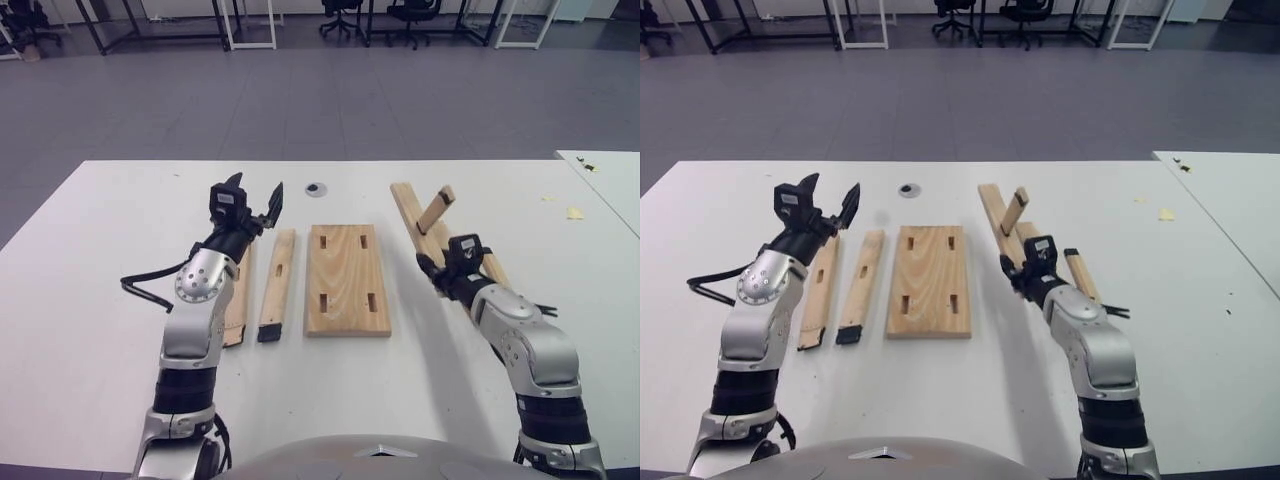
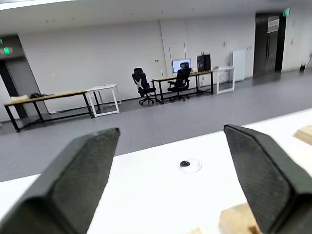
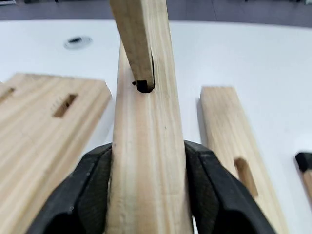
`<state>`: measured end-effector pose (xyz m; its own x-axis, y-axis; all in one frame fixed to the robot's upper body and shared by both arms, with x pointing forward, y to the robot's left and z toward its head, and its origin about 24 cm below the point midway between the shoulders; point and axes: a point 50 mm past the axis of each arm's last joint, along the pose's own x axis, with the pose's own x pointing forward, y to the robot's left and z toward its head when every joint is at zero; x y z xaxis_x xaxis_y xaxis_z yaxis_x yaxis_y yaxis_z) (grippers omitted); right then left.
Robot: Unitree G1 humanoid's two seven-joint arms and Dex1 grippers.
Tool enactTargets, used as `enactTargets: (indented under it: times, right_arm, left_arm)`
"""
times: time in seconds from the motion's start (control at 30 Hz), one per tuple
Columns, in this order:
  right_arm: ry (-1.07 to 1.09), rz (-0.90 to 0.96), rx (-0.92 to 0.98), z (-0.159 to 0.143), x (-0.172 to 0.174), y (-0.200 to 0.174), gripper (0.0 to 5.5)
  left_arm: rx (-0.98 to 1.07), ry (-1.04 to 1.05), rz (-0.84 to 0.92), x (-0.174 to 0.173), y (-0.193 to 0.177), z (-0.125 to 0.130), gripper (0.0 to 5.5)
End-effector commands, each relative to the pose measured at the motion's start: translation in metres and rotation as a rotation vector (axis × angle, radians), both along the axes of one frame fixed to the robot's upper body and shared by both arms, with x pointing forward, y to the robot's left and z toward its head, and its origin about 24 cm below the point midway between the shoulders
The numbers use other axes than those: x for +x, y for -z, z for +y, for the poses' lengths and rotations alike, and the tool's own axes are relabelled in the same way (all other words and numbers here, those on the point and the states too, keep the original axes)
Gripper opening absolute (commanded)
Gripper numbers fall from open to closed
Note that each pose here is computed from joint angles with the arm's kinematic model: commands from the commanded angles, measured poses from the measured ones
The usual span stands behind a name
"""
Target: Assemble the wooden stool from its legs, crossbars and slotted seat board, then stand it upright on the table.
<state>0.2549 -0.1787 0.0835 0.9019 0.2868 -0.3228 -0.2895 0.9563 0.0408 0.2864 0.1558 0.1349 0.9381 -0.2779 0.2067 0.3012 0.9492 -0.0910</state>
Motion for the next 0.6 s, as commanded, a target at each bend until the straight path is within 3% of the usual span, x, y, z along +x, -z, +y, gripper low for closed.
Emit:
enactTargets:
  times: [0.03, 0.13, 0.27, 0.5, 0.6]
  right_arm:
    - [-0.139, -0.172, -0.006, 0.012, 0.011, -0.035, 2.10]
    - [-0.265, -0.248, -0.009, 0.025, 0.013, -0.051, 2.10]
    - [-0.407, -0.317, -0.020, 0.043, 0.011, -0.063, 2.10]
    - [-0.544, -0.348, -0.014, 0.055, 0.000, -0.066, 2.10]
    - [-0.578, -0.357, -0.015, 0.056, -0.003, -0.066, 2.10]
  left_arm:
    - [-0.310, 0.155, 0.076, 0.017, -0.011, -0.011, 3.92]
    - [-0.593, 0.371, 0.178, 0.023, -0.018, -0.031, 3.92]
    - [-0.772, 0.519, 0.244, 0.018, -0.022, -0.046, 3.92]
    - [-0.801, 0.549, 0.269, 0.014, -0.024, -0.044, 3.92]
    - [-0.796, 0.545, 0.264, 0.015, -0.025, -0.043, 3.43]
